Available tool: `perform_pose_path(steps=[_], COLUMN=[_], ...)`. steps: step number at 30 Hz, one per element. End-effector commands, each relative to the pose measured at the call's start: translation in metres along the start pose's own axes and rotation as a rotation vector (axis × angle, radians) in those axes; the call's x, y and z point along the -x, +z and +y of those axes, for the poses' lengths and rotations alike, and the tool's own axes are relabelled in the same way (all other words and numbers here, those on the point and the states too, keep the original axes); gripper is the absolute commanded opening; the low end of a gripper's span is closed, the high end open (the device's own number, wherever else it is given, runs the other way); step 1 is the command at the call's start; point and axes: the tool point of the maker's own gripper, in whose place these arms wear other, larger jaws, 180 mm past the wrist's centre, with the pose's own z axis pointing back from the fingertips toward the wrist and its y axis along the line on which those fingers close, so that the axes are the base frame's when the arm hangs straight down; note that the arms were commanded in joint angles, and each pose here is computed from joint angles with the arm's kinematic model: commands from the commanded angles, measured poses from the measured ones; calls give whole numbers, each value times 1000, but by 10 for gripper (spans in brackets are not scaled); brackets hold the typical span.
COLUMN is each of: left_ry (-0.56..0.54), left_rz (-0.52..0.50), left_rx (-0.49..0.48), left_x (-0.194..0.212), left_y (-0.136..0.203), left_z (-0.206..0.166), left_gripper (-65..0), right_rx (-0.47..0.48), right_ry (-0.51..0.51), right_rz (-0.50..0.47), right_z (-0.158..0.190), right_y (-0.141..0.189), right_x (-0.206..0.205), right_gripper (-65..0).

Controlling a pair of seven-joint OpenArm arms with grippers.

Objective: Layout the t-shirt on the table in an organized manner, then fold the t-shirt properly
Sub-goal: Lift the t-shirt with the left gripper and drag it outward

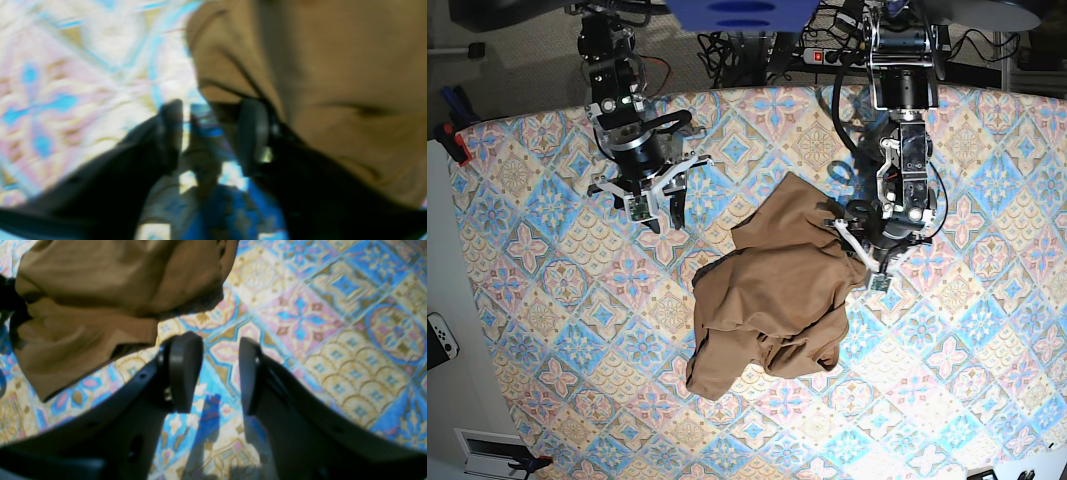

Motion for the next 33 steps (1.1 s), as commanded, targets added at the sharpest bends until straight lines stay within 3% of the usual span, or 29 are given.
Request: perform_pose_path(steps=[1, 3, 4, 11, 18, 24, 29, 33], left_ry=[-7, 0, 4, -12, -41, 108, 284, 299], left_rz=[-12, -18, -21, -153, -437, -540, -526, -486], left_rx=[37, 60, 66, 65, 6, -171, -385, -515], left_x=[-7, -8, -10, -47, -113, -111, -73, -45], left_y=[0, -1, -1, 27, 104, 150, 175, 196], left_z=[-13, -24, -27, -38, -36, 28, 110, 155], left_gripper=[-482, -617, -650, -650, -650, -650, -650, -650], right_rx=[-1, -1, -1, 6, 0, 0, 0, -1], right_ry=[2, 2, 2, 1, -2, -3, -3, -3], right_rz=[-49, -49, -49, -42, -11, -5, -5, -7], right_z=[-1, -1, -1, -3, -1, -1, -1, -1], right_y=[1, 1, 1, 0, -3, -4, -4, -4], right_x=[-13, -13, -13, -10, 2, 5, 5, 4], right_gripper=[-437, -437, -437, -437, -437, -437, -437, -437])
